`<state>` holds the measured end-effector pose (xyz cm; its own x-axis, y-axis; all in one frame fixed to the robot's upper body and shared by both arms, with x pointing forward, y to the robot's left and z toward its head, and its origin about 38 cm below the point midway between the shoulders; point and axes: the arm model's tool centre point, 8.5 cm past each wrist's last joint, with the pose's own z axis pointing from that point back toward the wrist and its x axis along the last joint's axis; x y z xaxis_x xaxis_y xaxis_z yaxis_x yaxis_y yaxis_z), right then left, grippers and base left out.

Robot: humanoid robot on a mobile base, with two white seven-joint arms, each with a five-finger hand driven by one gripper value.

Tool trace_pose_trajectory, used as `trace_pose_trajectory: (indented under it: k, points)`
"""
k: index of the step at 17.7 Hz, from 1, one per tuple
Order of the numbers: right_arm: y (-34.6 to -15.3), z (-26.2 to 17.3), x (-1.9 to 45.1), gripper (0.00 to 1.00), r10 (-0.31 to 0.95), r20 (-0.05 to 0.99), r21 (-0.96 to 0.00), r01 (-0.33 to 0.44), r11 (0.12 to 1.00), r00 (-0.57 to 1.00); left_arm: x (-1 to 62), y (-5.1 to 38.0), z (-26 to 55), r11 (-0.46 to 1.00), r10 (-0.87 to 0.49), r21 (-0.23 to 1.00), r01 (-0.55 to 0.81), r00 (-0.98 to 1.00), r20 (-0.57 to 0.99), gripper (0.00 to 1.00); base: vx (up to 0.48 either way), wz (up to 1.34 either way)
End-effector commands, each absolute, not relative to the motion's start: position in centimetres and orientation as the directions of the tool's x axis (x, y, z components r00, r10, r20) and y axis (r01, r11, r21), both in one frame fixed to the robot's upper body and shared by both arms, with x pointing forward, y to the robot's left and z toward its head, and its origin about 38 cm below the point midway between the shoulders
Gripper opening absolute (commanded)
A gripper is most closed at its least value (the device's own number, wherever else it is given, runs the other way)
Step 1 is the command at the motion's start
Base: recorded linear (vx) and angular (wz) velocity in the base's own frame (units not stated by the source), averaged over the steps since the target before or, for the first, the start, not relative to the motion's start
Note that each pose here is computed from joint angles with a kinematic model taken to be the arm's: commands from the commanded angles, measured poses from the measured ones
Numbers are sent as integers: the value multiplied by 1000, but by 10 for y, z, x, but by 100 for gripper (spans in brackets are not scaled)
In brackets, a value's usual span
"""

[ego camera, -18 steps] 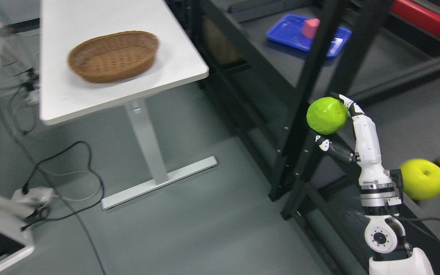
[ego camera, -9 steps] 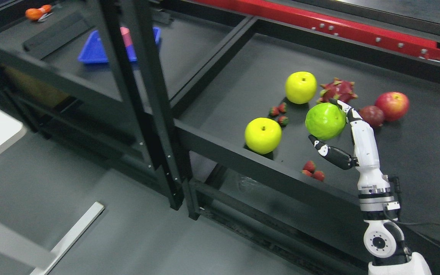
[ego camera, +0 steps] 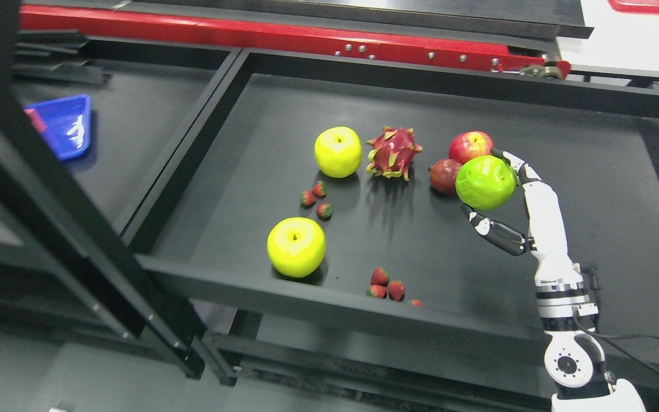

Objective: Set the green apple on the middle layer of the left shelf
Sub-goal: 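Lower the green apple onto the shelf layer and release it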

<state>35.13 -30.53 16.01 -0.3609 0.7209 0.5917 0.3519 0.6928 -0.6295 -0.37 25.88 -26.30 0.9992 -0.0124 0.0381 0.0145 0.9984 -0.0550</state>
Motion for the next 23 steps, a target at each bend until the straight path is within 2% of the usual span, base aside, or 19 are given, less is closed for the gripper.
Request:
trace_pose_trajectory:
  k: [1, 4, 6, 8, 10, 11, 13, 17, 18, 20, 21, 23]
  points:
    - [-307, 164, 354, 0, 725, 584, -631, 358, 688, -365, -4, 270, -262, 999, -14, -38, 15, 999, 39, 100, 246, -364]
    - [-307, 165, 355, 0, 730, 581, -640, 352, 683, -360, -4, 270, -262, 999, -14, -38, 15, 999, 37, 100, 275, -141]
    - [-306, 161, 357, 0, 745, 566, -685, 302, 664, -353, -4, 270, -262, 999, -13, -37, 15, 999, 36, 100, 250, -91]
    - [-282, 139, 353, 0, 757, 521, -800, 84, 594, -395, -4, 270, -262, 999, -14, -36, 15, 999, 37, 100, 235, -136]
    - [-268, 116, 342, 0, 758, 499, -852, -74, 519, -420, -4, 270, -262, 999, -14, -38, 15, 999, 37, 100, 184, -150]
    - [-256, 99, 332, 0, 749, 493, -867, -181, 464, -443, -4, 270, -262, 999, -14, -38, 15, 999, 37, 100, 156, -140]
    - [-241, 85, 322, 0, 733, 481, -876, -285, 388, -482, -4, 270, -262, 999, -14, -38, 15, 999, 37, 100, 117, -41]
    - [-210, 78, 321, 0, 697, 485, -871, -364, 330, -528, -4, 270, -262, 999, -14, -38, 15, 999, 37, 100, 56, -2]
    - [-206, 82, 329, 1, 707, 466, -880, -366, 304, -532, -4, 270, -262, 999, -14, -38, 15, 999, 37, 100, 0, 0]
    - [-205, 82, 331, 4, 709, 472, -875, -374, 306, -524, -4, 270, -262, 999, -14, -38, 15, 999, 37, 100, 0, 0]
    - [-211, 82, 332, 20, 722, 479, -871, -371, 322, -500, -4, 270, -262, 999, -14, -38, 15, 999, 37, 100, 0, 0]
    - [-227, 87, 337, 65, 727, 514, -853, -360, 377, -455, -4, 270, -262, 999, -14, -38, 15, 999, 37, 100, 0, 0]
